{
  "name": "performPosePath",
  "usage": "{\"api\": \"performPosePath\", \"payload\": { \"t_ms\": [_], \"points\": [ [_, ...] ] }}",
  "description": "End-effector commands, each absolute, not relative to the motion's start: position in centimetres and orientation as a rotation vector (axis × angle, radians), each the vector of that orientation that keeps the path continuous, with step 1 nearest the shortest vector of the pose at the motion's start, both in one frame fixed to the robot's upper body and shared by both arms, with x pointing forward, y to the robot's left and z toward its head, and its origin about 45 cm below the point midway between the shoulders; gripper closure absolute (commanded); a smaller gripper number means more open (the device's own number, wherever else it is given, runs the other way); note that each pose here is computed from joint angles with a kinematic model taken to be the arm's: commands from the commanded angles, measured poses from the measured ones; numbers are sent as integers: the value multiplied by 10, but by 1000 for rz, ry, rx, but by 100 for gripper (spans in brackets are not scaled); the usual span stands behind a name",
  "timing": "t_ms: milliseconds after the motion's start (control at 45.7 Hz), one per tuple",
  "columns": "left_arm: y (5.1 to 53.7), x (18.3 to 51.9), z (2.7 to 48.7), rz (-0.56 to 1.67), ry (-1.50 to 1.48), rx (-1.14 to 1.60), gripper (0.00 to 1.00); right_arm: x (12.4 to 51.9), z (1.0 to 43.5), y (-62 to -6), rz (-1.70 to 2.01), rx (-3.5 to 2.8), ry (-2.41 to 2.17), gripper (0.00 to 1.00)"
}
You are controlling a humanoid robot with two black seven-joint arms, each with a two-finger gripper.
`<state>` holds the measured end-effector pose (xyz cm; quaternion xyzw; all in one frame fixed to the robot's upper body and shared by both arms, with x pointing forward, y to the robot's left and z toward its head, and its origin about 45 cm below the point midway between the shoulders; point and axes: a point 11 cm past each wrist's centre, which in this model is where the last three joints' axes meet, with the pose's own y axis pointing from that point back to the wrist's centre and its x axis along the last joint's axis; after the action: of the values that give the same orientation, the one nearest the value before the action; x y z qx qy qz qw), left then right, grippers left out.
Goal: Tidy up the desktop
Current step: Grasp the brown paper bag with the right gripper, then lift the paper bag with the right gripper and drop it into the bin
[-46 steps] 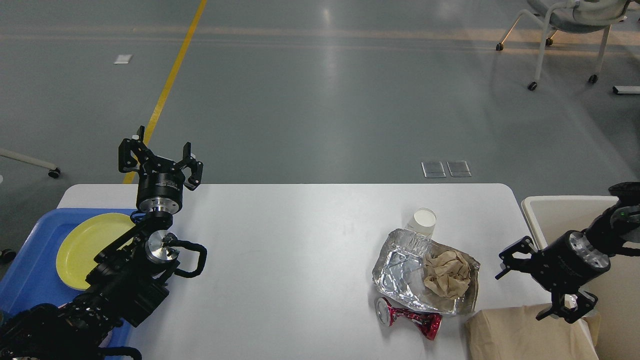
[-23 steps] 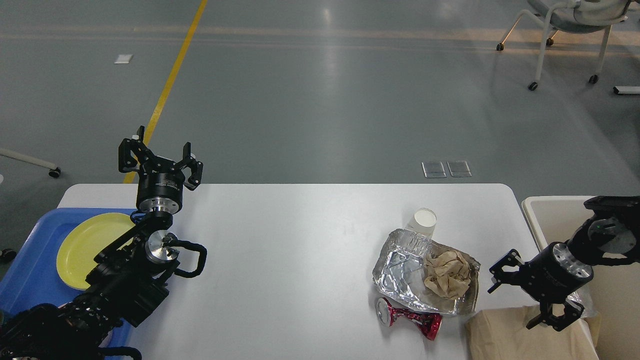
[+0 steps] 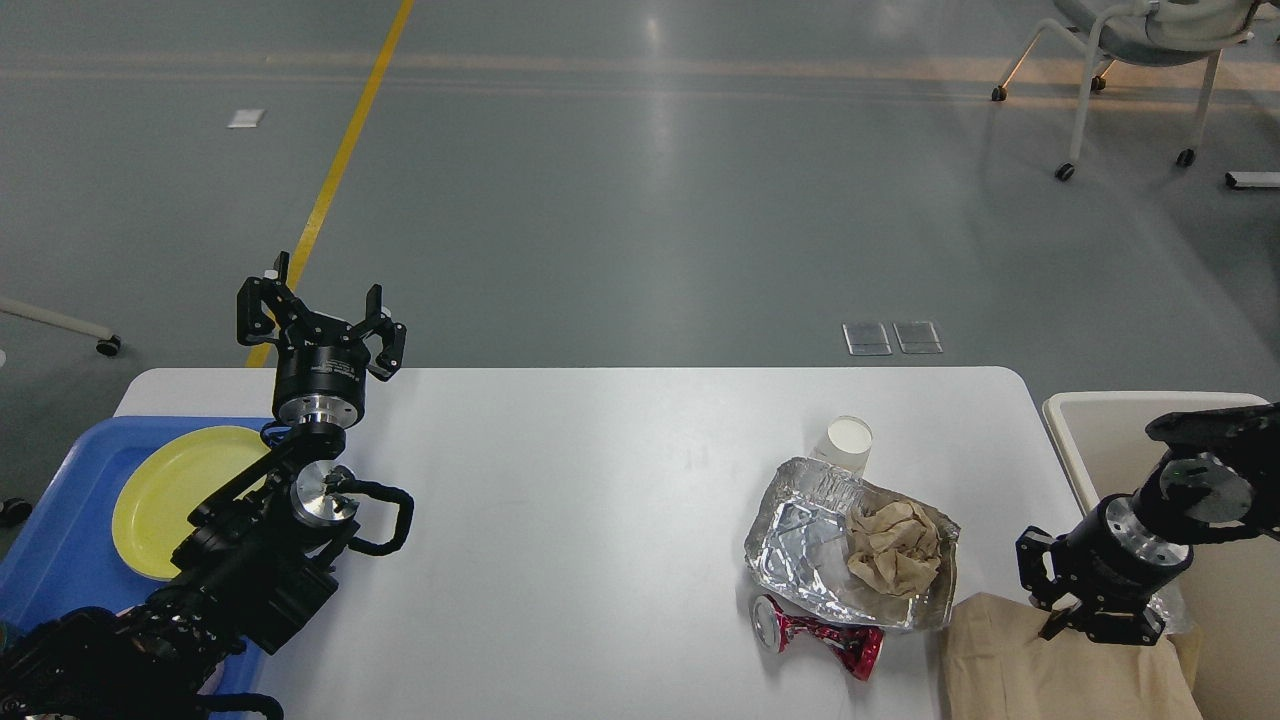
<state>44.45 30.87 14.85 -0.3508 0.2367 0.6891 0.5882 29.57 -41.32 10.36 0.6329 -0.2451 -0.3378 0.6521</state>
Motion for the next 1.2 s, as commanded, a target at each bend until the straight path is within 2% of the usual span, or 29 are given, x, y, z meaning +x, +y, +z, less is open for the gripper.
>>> {"api": "performPosePath", "payload": {
  "t_ms": [0, 219, 437, 612, 787, 984, 1181],
  "points": [
    [309, 445, 149, 1605, 551, -817, 0, 294, 104, -412, -772, 1440, -547, 100],
    [309, 445, 149, 1605, 551, -817, 0, 301, 127, -416, -774, 1477, -526, 100],
    [309, 445, 149, 1605, 551, -817, 0, 341, 219, -424, -613, 1580, -390, 100],
    [309, 445, 149, 1605, 551, -817, 0, 384, 299, -414, -389, 1597, -469, 100],
    [309, 445, 149, 1605, 551, -817, 0, 420, 406, -369, -116, 1684, -559, 100],
    [309, 445, 149, 1605, 551, -817, 0, 422, 517, -290, 207, 1745, -561, 100],
    [309, 445, 149, 1605, 551, -817, 0, 404, 567, -219, 415, 1821, -475, 100]
  ]
}}
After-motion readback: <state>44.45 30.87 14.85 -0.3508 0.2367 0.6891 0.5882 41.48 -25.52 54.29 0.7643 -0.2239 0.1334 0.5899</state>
